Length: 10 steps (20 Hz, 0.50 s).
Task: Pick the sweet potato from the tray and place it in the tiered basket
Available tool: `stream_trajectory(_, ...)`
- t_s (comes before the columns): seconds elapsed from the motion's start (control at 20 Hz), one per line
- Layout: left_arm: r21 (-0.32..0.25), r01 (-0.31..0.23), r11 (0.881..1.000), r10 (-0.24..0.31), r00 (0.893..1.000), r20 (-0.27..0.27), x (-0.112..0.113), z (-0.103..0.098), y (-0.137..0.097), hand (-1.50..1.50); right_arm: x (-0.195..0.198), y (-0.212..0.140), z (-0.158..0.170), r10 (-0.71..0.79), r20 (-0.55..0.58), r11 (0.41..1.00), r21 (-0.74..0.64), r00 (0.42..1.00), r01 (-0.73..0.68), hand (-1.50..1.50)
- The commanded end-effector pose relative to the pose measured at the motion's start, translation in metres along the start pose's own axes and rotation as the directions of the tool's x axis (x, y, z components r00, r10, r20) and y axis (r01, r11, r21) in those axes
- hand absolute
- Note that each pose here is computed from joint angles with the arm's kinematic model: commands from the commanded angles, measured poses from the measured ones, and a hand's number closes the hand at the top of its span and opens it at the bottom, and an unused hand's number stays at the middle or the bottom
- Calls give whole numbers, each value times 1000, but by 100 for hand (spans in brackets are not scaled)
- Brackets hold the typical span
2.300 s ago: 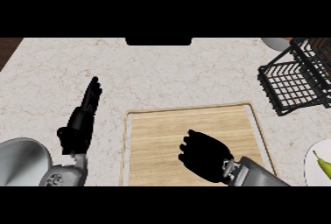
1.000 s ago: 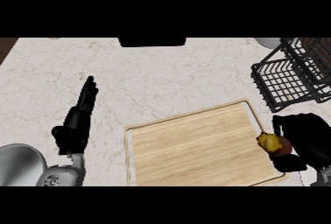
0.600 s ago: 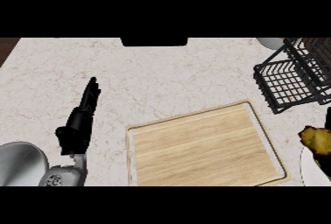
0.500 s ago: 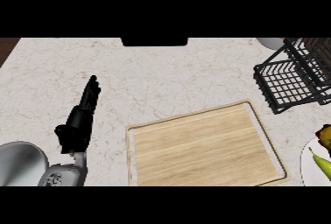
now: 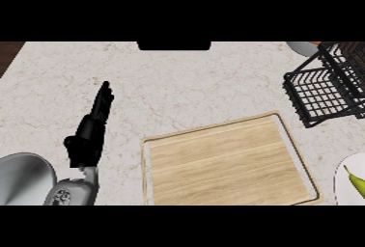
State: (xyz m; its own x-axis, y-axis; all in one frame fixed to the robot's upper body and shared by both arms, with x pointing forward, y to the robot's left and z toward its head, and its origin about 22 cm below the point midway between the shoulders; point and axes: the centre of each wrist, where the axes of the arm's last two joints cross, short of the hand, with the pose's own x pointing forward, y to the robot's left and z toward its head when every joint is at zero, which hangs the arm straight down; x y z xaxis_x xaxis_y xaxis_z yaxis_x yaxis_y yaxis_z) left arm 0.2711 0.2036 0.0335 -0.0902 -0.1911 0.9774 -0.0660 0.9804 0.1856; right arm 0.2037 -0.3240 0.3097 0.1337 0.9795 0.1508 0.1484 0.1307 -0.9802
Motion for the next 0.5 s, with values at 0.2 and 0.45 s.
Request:
stream_trajectory(0.2,-11,-7,1000,7,1000,1,-3,-1,0,0,7,-32,-44,-114,-34,992,43,993,115,150)
stream_trajectory(0.45,-14,-4,1000,4,1000,7,-3,7,-9,0,-16,-29,-70,-135,-68,991,11,989,136,150)
